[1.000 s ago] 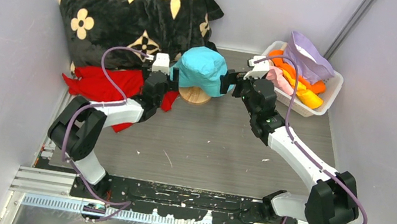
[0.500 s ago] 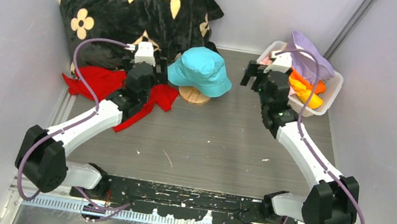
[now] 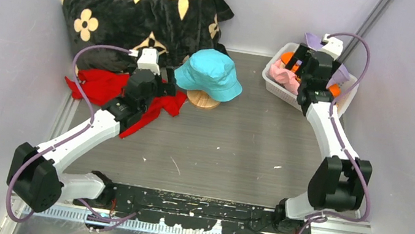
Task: Stack the hats
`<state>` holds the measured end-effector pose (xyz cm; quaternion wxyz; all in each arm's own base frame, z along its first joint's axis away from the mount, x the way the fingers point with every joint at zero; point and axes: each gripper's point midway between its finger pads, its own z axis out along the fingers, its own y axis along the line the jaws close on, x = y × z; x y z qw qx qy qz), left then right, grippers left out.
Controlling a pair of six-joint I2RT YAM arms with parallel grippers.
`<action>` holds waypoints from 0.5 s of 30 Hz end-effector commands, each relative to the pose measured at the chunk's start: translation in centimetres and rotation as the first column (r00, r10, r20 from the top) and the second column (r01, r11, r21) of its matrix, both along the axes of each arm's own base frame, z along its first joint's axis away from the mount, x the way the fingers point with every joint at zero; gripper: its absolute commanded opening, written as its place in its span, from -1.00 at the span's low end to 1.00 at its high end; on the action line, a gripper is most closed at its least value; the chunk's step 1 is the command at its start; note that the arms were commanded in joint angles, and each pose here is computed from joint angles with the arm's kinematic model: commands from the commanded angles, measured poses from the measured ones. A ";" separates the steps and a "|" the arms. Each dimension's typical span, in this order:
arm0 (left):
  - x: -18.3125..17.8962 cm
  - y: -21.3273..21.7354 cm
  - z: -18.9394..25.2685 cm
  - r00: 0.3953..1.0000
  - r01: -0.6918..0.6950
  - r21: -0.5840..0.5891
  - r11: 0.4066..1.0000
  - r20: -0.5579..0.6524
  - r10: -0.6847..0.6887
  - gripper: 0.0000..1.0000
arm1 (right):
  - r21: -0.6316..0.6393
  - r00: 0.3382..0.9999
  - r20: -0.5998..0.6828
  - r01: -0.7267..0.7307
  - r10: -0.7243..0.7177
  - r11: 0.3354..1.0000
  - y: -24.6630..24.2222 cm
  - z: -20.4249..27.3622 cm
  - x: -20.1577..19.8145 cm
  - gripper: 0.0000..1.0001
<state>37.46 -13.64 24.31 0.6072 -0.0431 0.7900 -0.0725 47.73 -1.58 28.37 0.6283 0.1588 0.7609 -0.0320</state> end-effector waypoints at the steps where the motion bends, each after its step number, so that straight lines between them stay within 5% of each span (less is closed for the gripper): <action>1: -0.3 -0.8 1.0 0.998 0.044 -0.076 0.996 0.047 -0.040 0.99 | -0.044 0.996 0.063 0.065 -0.062 0.997 -2.7 3.5 2.2 1.00; 15: -0.5 -0.7 1.2 0.998 0.043 -0.074 0.996 0.054 -0.039 0.99 | -0.257 0.997 -0.022 0.071 -0.080 0.964 -6.3 2.3 10.3 1.00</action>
